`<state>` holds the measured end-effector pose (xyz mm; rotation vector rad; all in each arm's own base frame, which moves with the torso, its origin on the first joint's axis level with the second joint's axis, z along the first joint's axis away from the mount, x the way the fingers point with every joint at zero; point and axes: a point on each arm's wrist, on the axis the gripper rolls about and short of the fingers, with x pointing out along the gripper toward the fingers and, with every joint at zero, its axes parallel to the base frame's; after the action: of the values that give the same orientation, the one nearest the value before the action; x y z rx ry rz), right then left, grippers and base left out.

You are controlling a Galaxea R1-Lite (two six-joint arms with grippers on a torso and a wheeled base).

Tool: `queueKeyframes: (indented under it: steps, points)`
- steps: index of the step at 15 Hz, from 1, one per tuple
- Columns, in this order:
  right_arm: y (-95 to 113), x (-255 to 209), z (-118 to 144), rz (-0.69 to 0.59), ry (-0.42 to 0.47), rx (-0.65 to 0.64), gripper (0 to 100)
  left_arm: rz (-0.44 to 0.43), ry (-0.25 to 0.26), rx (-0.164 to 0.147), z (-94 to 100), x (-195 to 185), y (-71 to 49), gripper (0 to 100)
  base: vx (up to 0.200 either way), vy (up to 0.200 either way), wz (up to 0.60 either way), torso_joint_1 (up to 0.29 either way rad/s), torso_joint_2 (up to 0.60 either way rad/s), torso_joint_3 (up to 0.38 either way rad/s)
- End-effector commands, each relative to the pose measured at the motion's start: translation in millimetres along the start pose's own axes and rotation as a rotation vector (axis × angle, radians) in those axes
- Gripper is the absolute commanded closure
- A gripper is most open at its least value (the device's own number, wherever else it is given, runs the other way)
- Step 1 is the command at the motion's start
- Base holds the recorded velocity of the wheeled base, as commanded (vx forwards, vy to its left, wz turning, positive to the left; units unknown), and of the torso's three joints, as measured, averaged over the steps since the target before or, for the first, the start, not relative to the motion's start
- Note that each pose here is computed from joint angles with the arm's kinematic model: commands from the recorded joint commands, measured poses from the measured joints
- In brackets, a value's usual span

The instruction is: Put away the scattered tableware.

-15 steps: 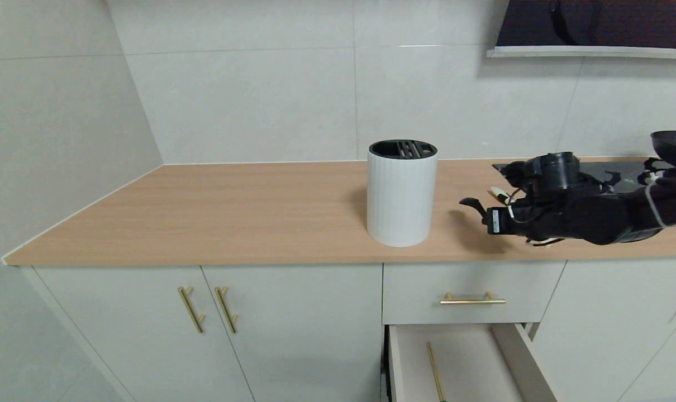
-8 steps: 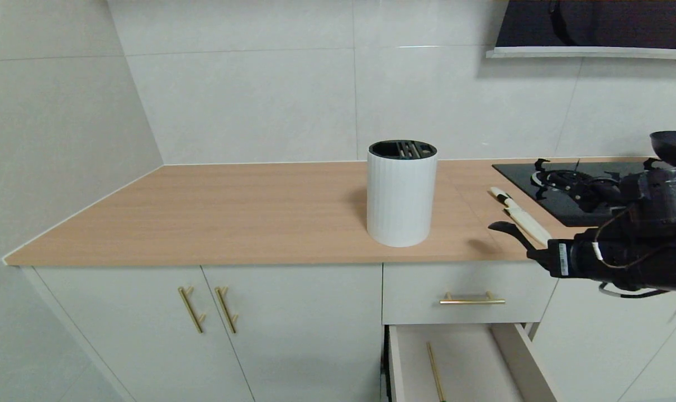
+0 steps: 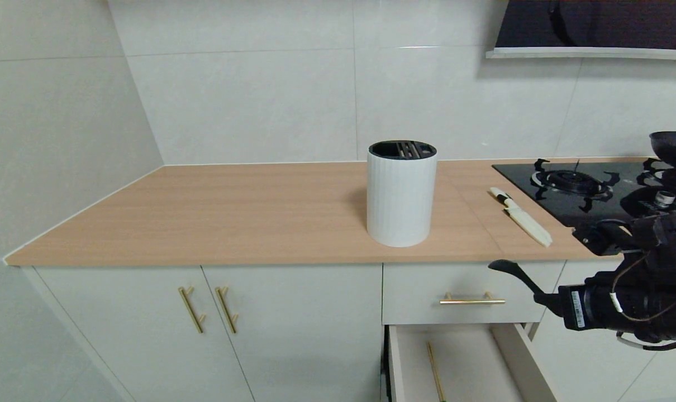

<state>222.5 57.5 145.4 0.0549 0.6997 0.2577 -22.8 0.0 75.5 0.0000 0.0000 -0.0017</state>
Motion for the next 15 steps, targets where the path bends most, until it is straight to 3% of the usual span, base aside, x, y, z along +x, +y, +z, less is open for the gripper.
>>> queueKeyframes:
  steps: [1,5,15]
  points:
    - [-2,24,-11,-0.01,0.099,-0.003,100,0.0,0.0,0.0,0.0,0,0.0,0,0.0,0.0,0.0,0.0,0.0,0.0]
    - [-4,47,-20,-0.02,0.16,0.001,100,-0.001,0.0,0.0,0.0,0,0.0,0,0.0,0.0,0.0,-0.008,0.02,0.01]
    - [-9,78,-34,-0.048,0.178,0.001,100,-0.001,0.002,0.0,0.0,0,0.0,0,0.0,0.0,0.0,-0.142,0.35,0.202]
